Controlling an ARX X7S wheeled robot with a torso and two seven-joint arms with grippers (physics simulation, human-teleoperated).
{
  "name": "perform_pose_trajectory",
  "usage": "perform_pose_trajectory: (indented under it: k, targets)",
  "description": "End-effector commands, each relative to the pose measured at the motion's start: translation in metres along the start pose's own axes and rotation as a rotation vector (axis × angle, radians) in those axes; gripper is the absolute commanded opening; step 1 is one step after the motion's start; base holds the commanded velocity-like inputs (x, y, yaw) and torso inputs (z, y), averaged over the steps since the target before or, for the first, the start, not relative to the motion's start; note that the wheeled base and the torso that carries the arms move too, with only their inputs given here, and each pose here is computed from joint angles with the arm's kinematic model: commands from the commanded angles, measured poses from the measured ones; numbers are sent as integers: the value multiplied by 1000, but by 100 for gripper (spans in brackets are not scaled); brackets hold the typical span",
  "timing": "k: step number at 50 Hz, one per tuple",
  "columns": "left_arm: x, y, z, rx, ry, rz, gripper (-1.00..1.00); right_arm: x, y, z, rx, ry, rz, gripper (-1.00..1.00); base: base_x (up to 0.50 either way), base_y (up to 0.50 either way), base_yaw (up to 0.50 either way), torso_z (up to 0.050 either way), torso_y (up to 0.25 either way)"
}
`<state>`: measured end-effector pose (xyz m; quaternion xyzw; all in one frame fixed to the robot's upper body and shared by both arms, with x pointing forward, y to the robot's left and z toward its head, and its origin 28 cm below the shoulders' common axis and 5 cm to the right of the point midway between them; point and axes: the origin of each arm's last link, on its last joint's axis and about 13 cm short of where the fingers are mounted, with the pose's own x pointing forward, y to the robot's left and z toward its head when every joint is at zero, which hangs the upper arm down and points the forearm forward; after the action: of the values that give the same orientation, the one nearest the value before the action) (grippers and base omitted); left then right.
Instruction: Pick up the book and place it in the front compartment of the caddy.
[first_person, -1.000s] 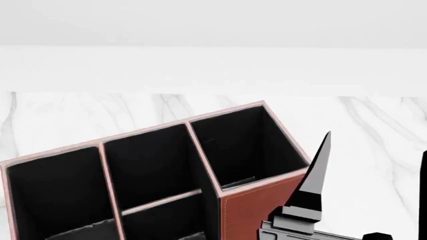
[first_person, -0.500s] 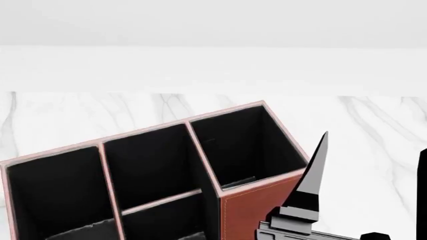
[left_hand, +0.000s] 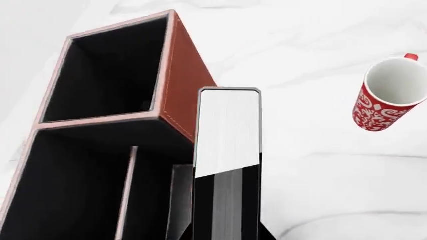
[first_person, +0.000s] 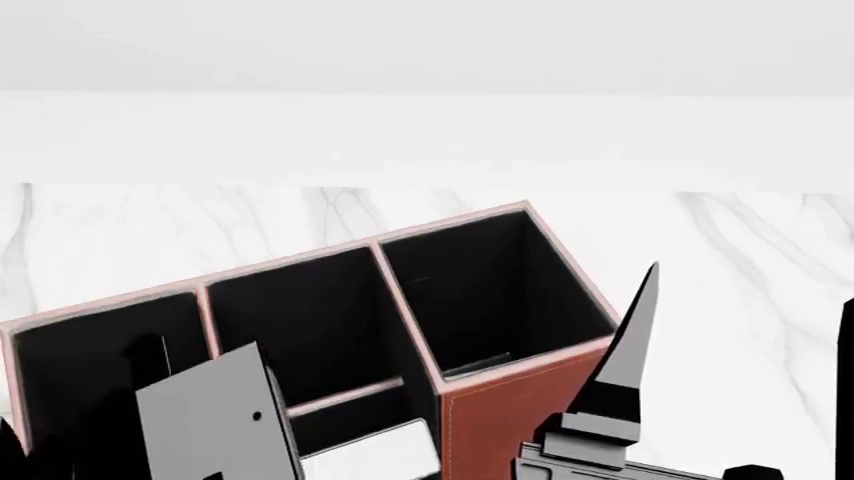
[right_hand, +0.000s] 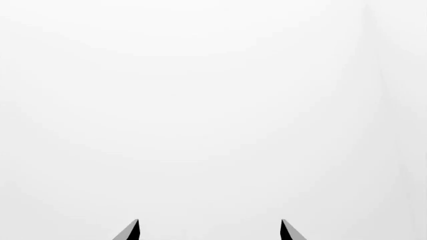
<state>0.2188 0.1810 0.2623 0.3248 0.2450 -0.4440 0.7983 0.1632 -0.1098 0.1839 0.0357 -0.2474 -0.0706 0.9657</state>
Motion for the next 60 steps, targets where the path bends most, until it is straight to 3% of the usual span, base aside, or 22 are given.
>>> perform_pose_trajectory:
  k: [1, 2, 13, 16, 25, 27, 28, 33, 45, 60]
  targets:
    - [-25, 19, 32, 51, -80, 30, -100, 2, -1, 1, 0, -20, 4, 100, 0, 0, 0, 0, 0]
    - [-26, 20, 33, 81, -93, 37, -100, 2, -1, 1, 0, -20, 3, 100, 0, 0, 0, 0, 0]
    - [-42, 41, 52, 92, -118, 83, -100, 2, -3, 2, 4, -25, -5, 100, 0, 0, 0, 0, 1]
    - [-45, 45, 55, 145, -142, 89, -100, 2, -3, 3, 5, -25, -5, 100, 0, 0, 0, 0, 3]
    - [-51, 60, 65, 145, -110, 104, -100, 2, -4, 4, 7, -30, -12, 100, 0, 0, 0, 0, 1]
    - [-53, 63, 67, 148, -205, 132, -100, 2, -5, 4, 9, -30, -13, 100, 0, 0, 0, 0, 0]
    - [-52, 63, 66, 169, -180, 118, -100, 2, -5, 5, 9, -30, -13, 100, 0, 0, 0, 0, 0]
    - [-51, 69, 65, 87, -129, 142, -100, 2, -6, 5, 9, -32, -16, 100, 0, 0, 0, 0, 2]
    - [-48, 88, 66, 77, -77, 194, -100, 1, -7, 6, 12, -34, -20, 100, 0, 0, 0, 1, 1]
    - [-35, 96, 62, 74, -33, 150, -100, 2, -6, 4, 11, -30, -17, 100, 0, 0, 0, 0, 1]
